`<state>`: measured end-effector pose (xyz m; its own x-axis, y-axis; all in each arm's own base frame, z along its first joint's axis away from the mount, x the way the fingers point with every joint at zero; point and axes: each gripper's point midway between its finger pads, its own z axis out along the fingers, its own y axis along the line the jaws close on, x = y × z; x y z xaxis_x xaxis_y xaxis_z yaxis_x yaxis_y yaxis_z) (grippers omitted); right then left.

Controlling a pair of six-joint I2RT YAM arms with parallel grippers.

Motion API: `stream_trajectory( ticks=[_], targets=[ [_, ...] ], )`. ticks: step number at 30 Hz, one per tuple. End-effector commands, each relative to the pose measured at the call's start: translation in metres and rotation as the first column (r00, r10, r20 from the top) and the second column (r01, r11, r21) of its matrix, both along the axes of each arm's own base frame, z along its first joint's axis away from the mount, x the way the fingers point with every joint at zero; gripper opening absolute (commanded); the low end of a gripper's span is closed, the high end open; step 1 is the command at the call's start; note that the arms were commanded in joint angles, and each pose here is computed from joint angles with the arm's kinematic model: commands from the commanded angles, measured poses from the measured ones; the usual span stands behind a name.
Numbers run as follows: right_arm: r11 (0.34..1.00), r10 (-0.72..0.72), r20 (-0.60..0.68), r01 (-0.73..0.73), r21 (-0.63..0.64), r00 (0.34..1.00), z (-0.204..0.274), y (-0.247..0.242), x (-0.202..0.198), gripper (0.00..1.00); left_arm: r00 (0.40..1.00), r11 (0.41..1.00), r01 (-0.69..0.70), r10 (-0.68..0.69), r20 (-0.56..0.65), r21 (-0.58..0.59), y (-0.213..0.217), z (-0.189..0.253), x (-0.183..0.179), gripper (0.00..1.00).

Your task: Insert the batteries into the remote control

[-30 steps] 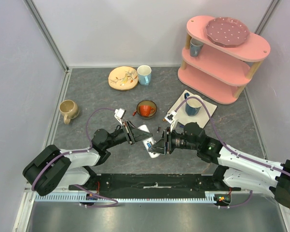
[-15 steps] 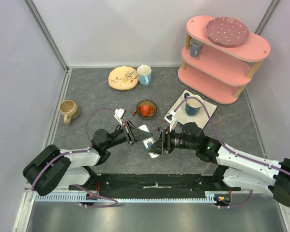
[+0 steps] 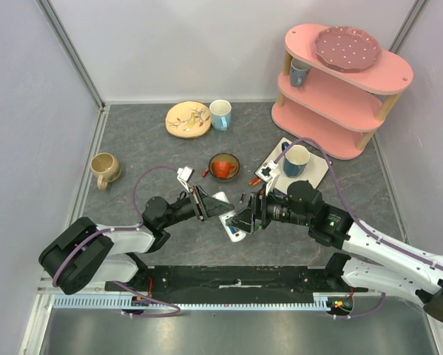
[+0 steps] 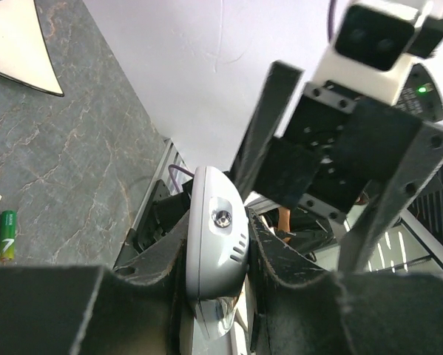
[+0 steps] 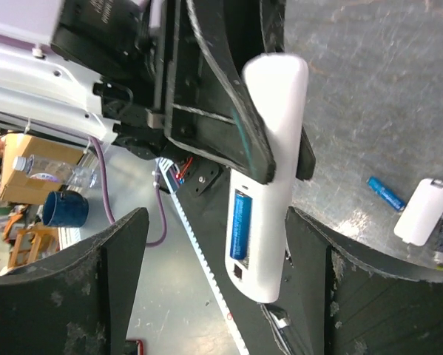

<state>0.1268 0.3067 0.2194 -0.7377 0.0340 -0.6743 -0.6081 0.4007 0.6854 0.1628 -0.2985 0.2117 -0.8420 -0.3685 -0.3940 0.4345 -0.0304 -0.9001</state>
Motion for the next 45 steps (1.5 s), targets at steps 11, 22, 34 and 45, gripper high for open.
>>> stream_trajectory(
  ticks=[11,22,34,45],
  targets=[
    [0.972,-0.097,0.15,0.127,-0.2,0.984,-0.009,-0.031,0.025,0.76,0.968,0.974,0.031,0.026,0.248,-0.223,0.014,0.067,-0.017,0.02],
    [0.997,0.039,0.095,-0.033,-0.071,0.995,-0.011,-0.007,0.001,0.73,0.964,0.97,0.058,0.007,0.265,-0.235,0.012,0.076,-0.019,0.02],
    [0.997,0.054,0.049,-0.051,-0.049,0.997,-0.023,-0.001,-0.002,0.63,0.951,0.961,0.076,0.01,0.309,-0.265,0.018,0.091,-0.029,0.02],
    [0.998,0.058,0.038,-0.056,-0.039,0.998,-0.027,0.002,-0.002,0.57,0.947,0.957,0.076,0.018,0.32,-0.279,0.02,0.097,-0.029,0.02]
  ],
)
